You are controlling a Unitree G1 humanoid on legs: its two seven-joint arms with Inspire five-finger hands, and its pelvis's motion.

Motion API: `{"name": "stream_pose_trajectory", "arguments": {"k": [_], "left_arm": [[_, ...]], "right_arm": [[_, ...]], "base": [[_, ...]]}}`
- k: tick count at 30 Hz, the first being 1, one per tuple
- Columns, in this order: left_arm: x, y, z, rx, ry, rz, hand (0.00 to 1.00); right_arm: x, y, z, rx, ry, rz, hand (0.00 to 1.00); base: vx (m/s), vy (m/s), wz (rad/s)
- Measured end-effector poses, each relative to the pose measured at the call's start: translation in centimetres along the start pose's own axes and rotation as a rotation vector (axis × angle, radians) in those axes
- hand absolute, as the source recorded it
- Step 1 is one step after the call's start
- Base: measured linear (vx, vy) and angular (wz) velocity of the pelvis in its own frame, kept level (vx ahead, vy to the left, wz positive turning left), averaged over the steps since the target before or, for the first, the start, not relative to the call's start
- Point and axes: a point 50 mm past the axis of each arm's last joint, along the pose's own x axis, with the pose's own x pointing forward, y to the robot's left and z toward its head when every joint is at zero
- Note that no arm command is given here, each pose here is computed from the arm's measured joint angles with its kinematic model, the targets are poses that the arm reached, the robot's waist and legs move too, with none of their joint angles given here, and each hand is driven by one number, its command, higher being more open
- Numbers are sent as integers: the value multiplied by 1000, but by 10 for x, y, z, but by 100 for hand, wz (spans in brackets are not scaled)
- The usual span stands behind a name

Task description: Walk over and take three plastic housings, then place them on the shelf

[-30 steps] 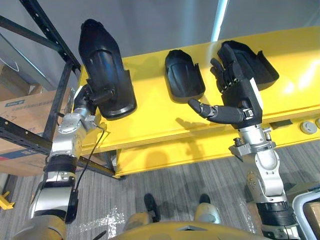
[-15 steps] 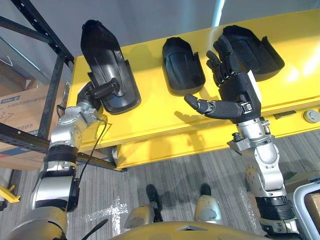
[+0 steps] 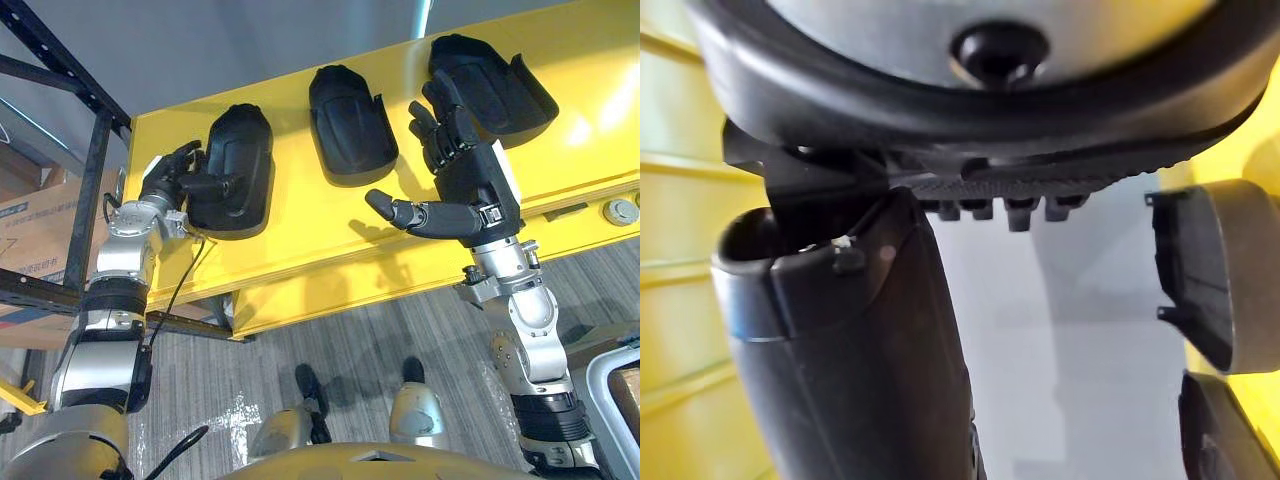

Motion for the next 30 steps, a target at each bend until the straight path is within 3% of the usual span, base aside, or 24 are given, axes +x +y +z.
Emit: {"name": "stream_pose_trajectory", "arguments": {"k": [7,14,17,21,26,30], "left_arm": [[1,3,-2,-3,24,54,100],[-2,13,-8,-29,12,241,100],[-7,11,-8,-125,-57,284,100],[-18,-10,-1,-239,-171,223,100],[-47,-46,36,-344,-412,76,100],[-70,-55,63,-359,-601,8,100]], "right_arm": [[0,1,-1,6,6,3,100],[-2,2,-2,8,11,-1,100],[-4,4,-4,21,9,-21,100],[-5,4,-2,-23,-8,-42,100],[5,1,-4,-65,-21,-65,100],[21,-5,-9,-128,-15,-85,100]], "base": [[0,0,0],[0,0,0],[0,0,10],[19,2,18],[15,2,18],[-25,5,16]]}}
